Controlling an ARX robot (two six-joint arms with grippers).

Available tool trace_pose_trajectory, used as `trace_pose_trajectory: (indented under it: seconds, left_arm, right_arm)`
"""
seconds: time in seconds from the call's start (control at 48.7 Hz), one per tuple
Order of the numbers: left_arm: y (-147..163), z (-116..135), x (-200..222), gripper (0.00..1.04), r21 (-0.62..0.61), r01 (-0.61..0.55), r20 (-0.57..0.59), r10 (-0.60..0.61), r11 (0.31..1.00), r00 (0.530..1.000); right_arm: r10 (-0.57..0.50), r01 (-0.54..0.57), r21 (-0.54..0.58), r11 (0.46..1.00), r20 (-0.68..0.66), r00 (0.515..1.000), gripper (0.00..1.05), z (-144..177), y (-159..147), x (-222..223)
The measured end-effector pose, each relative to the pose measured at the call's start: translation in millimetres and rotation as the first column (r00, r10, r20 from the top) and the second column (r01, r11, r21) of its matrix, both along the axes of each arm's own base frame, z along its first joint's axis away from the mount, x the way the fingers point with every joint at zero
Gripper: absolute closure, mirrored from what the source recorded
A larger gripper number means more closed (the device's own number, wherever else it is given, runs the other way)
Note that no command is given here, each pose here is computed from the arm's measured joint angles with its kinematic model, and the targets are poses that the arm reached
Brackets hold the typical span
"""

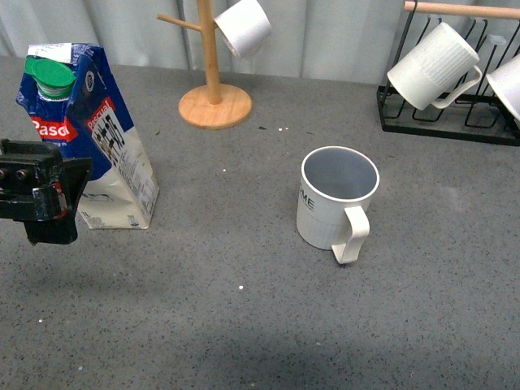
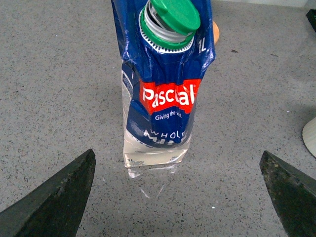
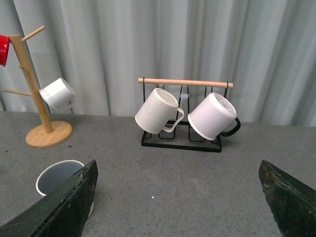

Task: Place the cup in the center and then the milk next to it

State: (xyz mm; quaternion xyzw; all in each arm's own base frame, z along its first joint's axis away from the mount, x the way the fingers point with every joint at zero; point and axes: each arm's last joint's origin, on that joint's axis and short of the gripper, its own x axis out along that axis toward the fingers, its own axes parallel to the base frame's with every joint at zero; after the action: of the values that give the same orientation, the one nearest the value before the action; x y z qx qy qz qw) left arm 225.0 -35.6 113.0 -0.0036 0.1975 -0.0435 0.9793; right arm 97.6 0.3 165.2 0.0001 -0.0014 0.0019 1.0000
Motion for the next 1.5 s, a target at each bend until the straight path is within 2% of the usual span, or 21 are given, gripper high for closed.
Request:
trace_pose_trajectory:
  seconds: [0.267, 0.596, 1.089, 1.13, 1.5]
  left_arm:
    - [-1.7, -16.2, 13.5, 0.07, 0.019, -0.028, -0.039, 0.029, 0.999, 0.999]
    - [0.0, -23.8, 35.9, 0.07, 0.017, -0.049, -0.054, 0.050, 0.999, 0.997]
    - [8.4, -21.6, 64.9, 0.07, -0.008, -0.119, -0.047, 0.119, 0.993, 0.992]
    - [8.4, -21.7, 65.0, 0.09, -0.008, -0.120, -0.047, 0.119, 0.993, 0.992]
    - [7.1, -22.1, 64.8, 0.60, -0.020, -0.122, -0.058, 0.120, 0.992, 0.991]
  right_arm:
    - [0.000, 0.000, 0.000, 1.000, 0.000, 1.000, 0.09, 0.0, 0.0, 0.0]
    - [0.000, 0.000, 0.000, 1.000, 0.000, 1.000, 0.09, 0.0, 0.0, 0.0]
    - [0.000, 0.000, 0.000, 1.000, 0.000, 1.000, 0.09, 0.0, 0.0, 0.0]
    - [0.000, 0.000, 0.000, 1.000, 0.000, 1.000, 0.09, 0.0, 0.0, 0.0]
    - [0.000, 0.000, 0.000, 1.000, 0.000, 1.000, 0.09, 0.0, 0.0, 0.0]
